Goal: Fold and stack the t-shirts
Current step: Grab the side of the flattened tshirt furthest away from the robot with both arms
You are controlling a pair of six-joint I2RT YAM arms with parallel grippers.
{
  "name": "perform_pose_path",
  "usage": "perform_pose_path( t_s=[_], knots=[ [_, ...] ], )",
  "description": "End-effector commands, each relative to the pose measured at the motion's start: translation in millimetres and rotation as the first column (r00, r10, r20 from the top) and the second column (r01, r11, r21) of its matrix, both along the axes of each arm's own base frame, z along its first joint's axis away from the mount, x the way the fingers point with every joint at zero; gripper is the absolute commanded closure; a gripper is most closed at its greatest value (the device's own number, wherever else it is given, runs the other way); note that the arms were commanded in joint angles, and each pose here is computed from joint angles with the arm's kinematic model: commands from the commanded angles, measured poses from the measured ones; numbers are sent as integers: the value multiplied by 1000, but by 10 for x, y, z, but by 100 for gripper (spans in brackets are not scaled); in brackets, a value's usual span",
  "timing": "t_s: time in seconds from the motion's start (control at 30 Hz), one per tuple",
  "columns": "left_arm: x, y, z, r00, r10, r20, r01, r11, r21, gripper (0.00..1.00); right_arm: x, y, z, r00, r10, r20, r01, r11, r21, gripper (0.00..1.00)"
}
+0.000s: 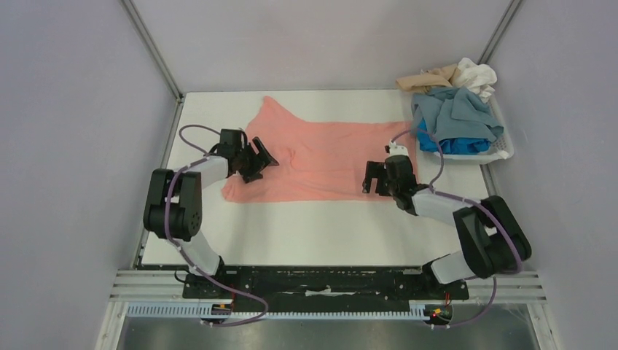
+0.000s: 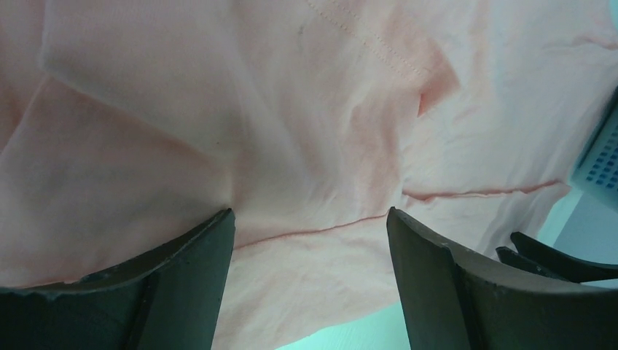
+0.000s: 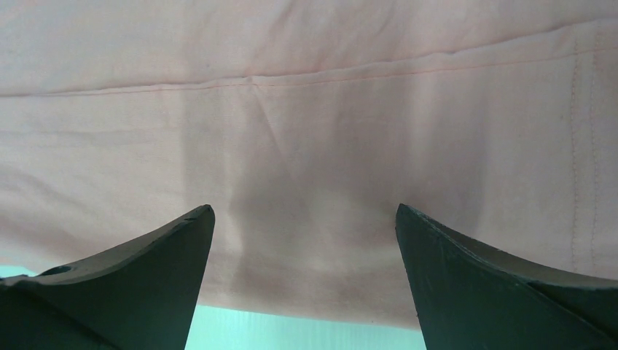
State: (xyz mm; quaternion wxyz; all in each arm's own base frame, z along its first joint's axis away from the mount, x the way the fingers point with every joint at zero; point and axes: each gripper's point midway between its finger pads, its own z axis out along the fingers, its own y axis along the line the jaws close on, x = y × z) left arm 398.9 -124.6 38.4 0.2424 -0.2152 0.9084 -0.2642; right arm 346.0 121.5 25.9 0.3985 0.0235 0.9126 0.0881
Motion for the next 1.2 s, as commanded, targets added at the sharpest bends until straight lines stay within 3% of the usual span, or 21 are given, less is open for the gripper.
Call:
perform_pose_path(
  t_s=[0.0, 0.2, 0.33, 0.57, 0.77, 0.97, 1.17],
  knots=[
    [-892, 141, -259, 984, 66, -168, -50, 994, 98, 16, -841, -17, -287, 990, 34, -139, -29, 999, 40, 2],
    [-1580, 462, -303, 967, 169, -192, -117, 960, 254, 16, -1542, -83, -452, 979, 32, -201, -10, 994, 109, 2],
    [-1861, 432, -300, 965, 155, -210, -107, 969, 222, 16, -1836, -88, -529, 971, 48, -236, -11, 988, 156, 2],
    [-2019, 402, -86, 978, 148, -146, -121, 977, 175, 15, -1853, -45, -359, 982, 54, -183, -14, 977, 213, 2],
    [-1625, 363, 558, 990, 125, 63, -133, 980, 145, 15, -1422, 42, 269, 999, 46, 12, -47, 975, 217, 2],
    [-862, 430, 1411, 937, 188, 296, -236, 962, 135, 15, -923, 228, 935, 974, 16, 225, -78, 960, 267, 2],
    [55, 520, 1594, 943, 138, 302, -210, 952, 221, 14, -438, 20, 1266, 943, -115, 312, 75, 988, 137, 2]
  ],
)
